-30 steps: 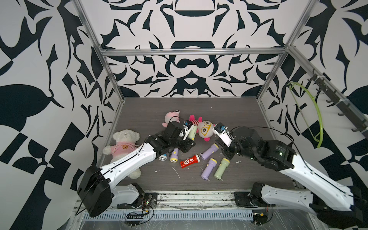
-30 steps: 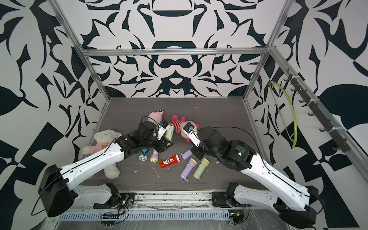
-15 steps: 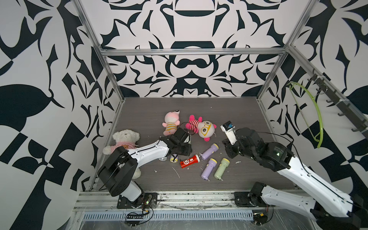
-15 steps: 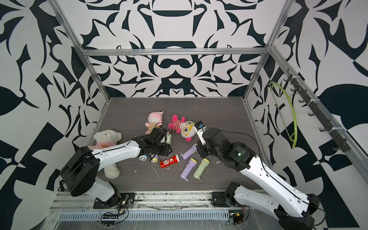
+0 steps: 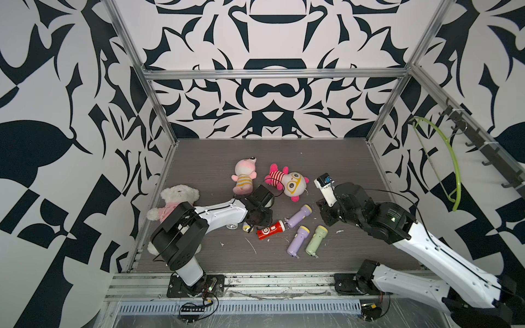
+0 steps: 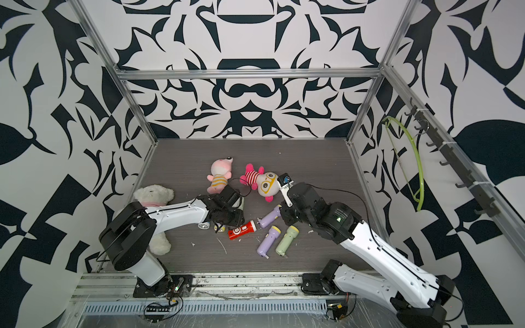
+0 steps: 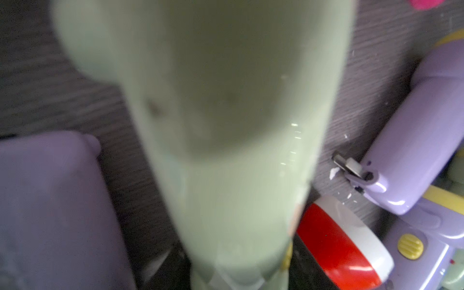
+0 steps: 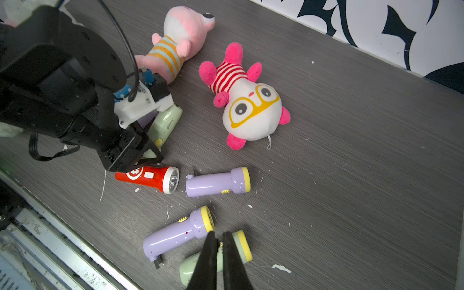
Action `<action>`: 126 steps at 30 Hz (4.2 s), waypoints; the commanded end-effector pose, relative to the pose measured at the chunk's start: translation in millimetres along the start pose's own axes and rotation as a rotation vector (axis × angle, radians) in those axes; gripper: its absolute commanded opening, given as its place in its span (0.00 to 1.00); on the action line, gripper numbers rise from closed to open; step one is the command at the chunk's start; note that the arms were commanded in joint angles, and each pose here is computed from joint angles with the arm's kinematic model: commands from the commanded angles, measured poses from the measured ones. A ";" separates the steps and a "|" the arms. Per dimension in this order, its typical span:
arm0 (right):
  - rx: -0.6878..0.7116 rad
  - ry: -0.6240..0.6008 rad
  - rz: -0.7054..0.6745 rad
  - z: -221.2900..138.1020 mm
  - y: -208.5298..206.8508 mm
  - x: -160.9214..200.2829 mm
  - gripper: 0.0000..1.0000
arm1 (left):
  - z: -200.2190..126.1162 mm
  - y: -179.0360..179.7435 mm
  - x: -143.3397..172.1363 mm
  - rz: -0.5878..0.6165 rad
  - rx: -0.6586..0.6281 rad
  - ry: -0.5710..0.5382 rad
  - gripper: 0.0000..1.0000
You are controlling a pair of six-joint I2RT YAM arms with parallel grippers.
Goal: Close the plug at the bottom of the flashlight
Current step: Place the flashlight at the center of the board, then pick up the flashlight from the center of the board.
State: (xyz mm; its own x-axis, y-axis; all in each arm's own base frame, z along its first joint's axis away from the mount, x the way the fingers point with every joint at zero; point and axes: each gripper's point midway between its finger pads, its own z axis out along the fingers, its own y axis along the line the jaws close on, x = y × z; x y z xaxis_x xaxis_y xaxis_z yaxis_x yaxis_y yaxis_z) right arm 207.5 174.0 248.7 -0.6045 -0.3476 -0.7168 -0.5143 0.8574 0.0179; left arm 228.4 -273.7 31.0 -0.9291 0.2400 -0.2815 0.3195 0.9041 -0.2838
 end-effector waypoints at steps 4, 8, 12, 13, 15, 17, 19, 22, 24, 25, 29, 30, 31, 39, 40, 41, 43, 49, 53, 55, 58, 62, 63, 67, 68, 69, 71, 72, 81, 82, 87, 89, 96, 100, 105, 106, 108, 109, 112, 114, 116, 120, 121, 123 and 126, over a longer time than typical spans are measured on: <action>0.017 -0.027 0.018 1.2 -3.5 -5.1 0.14 | -7.6 -4.2 13.1 -0.026 0.003 0.036 0.08; 0.015 -0.010 0.014 5.5 -2.4 -2.6 0.15 | -5.4 -3.6 20.1 -0.036 -0.007 0.050 0.17; 0.011 -0.007 0.008 7.8 -0.7 -4.3 0.17 | -4.1 0.9 22.7 -0.049 -0.030 0.056 0.33; 0.013 -0.006 0.007 8.1 -1.2 -4.9 0.17 | -4.3 2.5 23.3 -0.051 -0.039 0.059 0.37; 0.013 -0.003 0.004 9.1 -0.8 -4.4 0.18 | -5.6 3.5 24.0 -0.052 -0.046 0.062 0.41; 0.012 0.000 0.002 10.8 -0.3 -3.6 0.19 | -8.0 4.6 24.1 -0.053 -0.054 0.063 0.42; 0.009 0.003 0.000 12.4 0.3 -3.2 0.21 | -10.8 3.6 23.7 -0.057 -0.049 0.060 0.43; 0.003 0.012 -0.005 15.0 2.0 -2.5 0.25 | -13.6 3.1 25.4 -0.065 -0.044 0.059 0.48; 0.001 0.015 -0.007 16.1 2.5 -2.6 0.28 | -14.6 2.8 27.1 -0.070 -0.041 0.061 0.48; -0.002 0.016 -0.007 16.2 3.0 -2.9 0.29 | -14.8 2.6 28.2 -0.072 -0.039 0.062 0.49; -0.007 0.015 -0.004 15.9 3.9 -2.8 0.33 | -13.9 3.2 29.1 -0.076 -0.037 0.059 0.54; -0.005 0.017 -0.001 16.0 3.3 -2.1 0.33 | -13.7 2.9 28.8 -0.076 -0.035 0.058 0.54; -0.007 0.015 0.000 15.8 3.3 -2.1 0.34 | -13.1 2.8 29.1 -0.076 -0.035 0.061 0.54; -0.003 0.011 0.001 13.7 2.1 -1.3 0.38 | -16.1 0.7 25.3 -0.068 -0.033 0.052 0.55; -0.006 0.012 -0.002 14.1 2.6 -1.2 0.38 | -21.1 0.6 22.2 -0.062 -0.040 0.040 0.55; -0.012 0.015 -0.007 14.9 3.8 -0.9 0.38 | -27.6 0.8 18.5 -0.054 -0.049 0.027 0.55; -0.038 0.027 -0.024 17.3 8.8 1.0 0.39 | -45.1 2.3 11.2 -0.036 -0.074 -0.006 0.55; -0.218 0.089 -0.140 31.0 41.4 21.0 0.42 | -110.8 14.1 1.8 -0.022 -0.123 -0.149 0.57; -0.236 0.107 -0.293 41.5 68.2 33.1 0.45 | -159.4 25.0 2.5 -0.066 -0.089 -0.323 0.57; -0.169 0.111 -0.442 49.6 81.9 41.0 0.47 | -177.7 28.6 2.7 -0.087 -0.048 -0.418 0.57; -0.119 0.136 -0.631 69.9 108.2 57.8 0.48 | -200.8 30.6 3.4 -0.106 0.033 -0.553 0.57; -0.108 0.194 -0.745 104.1 124.9 71.3 0.47 | -211.3 31.5 9.6 -0.081 0.101 -0.640 0.57; -0.116 0.200 -0.766 109.7 128.8 72.4 0.47 | -210.2 32.5 12.4 -0.072 0.101 -0.637 0.58; -0.124 0.193 -0.872 129.9 141.8 69.0 0.47 | -203.1 32.6 21.5 -0.032 0.105 -0.601 0.59; -0.128 0.195 -0.899 135.0 145.5 68.5 0.47 | -201.2 32.0 22.9 -0.022 0.107 -0.594 0.59; -0.133 0.198 -0.922 139.3 148.9 67.8 0.47 | -200.5 30.8 23.5 -0.013 0.113 -0.592 0.59; -0.127 0.223 -0.963 150.9 152.6 69.3 0.47 | -197.9 29.9 24.5 0.004 0.118 -0.592 0.59; -0.128 0.243 -0.982 156.7 154.7 71.0 0.47 | -197.4 29.1 25.1 0.017 0.122 -0.593 0.59; -0.176 0.374 -1.040 186.3 161.2 87.3 0.52 | -193.8 26.9 29.6 0.067 0.141 -0.596 0.61; -0.182 0.383 -1.038 187.6 160.9 88.0 0.52 | -193.7 27.2 30.7 0.069 0.141 -0.593 0.61; -0.207 0.432 -1.021 195.0 157.0 97.0 0.53 | -193.7 29.6 35.0 0.075 0.141 -0.593 0.61; -0.234 0.446 -1.003 196.3 159.2 101.4 0.53 | -194.0 30.3 36.1 0.073 0.144 -0.596 0.61; -0.338 0.489 -0.960 199.5 173.1 119.4 0.51 | -195.9 33.5 38.8 0.059 0.147 -0.609 0.62; -0.429 0.523 -0.908 194.2 186.2 128.9 0.43 | -196.1 33.3 39.1 0.047 0.152 -0.607 0.62; -0.488 0.539 -0.864 179.0 193.1 130.5 0.34 | -199.3 32.8 36.9 0.040 0.151 -0.614 0.62; -0.498 0.531 -0.854 175.2 194.1 128.6 0.29 | -200.5 33.0 36.3 0.039 0.147 -0.614 0.62; -0.512 0.520 -0.837 168.7 195.6 126.5 0.17 | -203.9 34.0 35.0 0.033 0.138 -0.617 0.62; -0.519 0.507 -0.825 163.8 197.0 122.3 0.08 | -206.8 34.4 34.3 0.032 0.134 -0.621 0.62; -0.526 0.441 -0.792 148.6 200.7 102.4 0.00 | -216.3 37.8 32.4 0.020 0.122 -0.650 0.62; -0.516 0.373 -0.771 136.5 202.0 80.9 0.00 | -222.9 39.6 31.1 0.013 0.122 -0.680 0.61; -0.470 0.275 -0.741 124.8 198.2 52.1 0.00 | -229.2 43.0 29.2 -0.003 0.119 -0.717 0.62; -0.351 0.022 -0.600 94.2 174.2 -19.3 0.00 | -237.7 36.8 21.3 -0.009 0.171 -0.791 0.66; -0.287 -0.057 -0.566 86.5 163.5 -38.3 0.00 | -237.9 31.4 18.1 -0.001 0.197 -0.804 0.67; -0.207 -0.189 -0.506 68.5 148.5 -66.0 0.00 | -239.5 16.6 8.5 0.022 0.257 -0.832 0.68; -0.099 -0.331 -0.428 46.7 124.4 -93.2 0.00 | -245.2 -17.2 -6.2 0.106 0.380 -0.855 0.68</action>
State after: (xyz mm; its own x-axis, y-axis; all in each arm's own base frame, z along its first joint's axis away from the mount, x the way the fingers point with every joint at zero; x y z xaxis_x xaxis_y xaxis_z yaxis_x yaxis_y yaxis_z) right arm 202.5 341.2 243.5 -0.1267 -0.6447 -0.7539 -0.8599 0.4503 -0.2405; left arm 180.6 -174.4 239.2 -0.5388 -0.1476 -0.8294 0.4586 0.7745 -0.4357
